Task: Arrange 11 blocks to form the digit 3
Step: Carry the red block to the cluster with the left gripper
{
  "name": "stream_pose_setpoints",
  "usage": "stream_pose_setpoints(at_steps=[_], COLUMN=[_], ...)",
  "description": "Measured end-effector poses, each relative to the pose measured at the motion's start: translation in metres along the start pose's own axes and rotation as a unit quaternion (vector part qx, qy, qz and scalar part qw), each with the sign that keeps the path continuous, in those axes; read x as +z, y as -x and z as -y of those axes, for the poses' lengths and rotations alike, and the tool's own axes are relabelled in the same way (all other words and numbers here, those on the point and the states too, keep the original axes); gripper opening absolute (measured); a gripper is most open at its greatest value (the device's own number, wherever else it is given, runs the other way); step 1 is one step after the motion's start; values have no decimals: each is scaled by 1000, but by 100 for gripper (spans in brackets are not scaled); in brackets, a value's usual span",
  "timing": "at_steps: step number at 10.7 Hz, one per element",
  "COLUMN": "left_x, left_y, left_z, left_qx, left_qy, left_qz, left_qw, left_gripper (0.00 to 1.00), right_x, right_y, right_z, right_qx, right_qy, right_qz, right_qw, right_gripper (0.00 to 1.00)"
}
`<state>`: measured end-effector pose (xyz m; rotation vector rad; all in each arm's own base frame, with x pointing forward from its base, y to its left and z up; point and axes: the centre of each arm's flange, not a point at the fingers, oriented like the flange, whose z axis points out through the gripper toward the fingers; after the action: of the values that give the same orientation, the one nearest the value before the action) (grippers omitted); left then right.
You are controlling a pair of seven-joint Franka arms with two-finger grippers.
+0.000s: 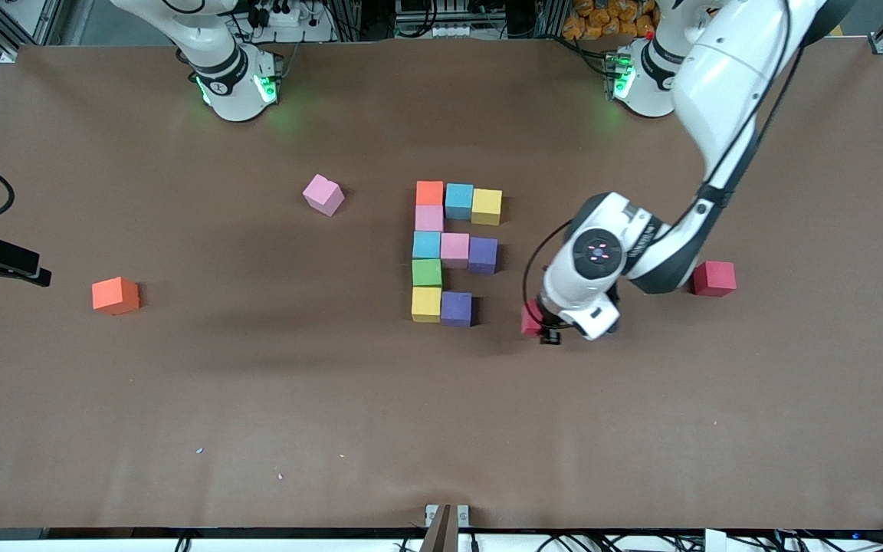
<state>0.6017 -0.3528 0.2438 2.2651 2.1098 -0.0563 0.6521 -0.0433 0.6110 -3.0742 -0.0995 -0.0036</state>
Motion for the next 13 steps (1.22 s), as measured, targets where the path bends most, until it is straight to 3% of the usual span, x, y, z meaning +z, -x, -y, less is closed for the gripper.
stream_pose_setpoints(at_steps=[5,13], left_x=[43,54], left_y=[45,67], left_z=[7,17], left_qx=[-3,-7], left_qy=[-9,-13], left_qz=[-8,-10], left_qw=[1000,1000], left_gripper=[62,61], right_x=[-1,0], right_y=[1,2], right_z=[-3,-1], right_qx=[3,1], right_qy=[1,-1], right_qz=[0,6], right_qw=[1000,1000], right_gripper=[100,100])
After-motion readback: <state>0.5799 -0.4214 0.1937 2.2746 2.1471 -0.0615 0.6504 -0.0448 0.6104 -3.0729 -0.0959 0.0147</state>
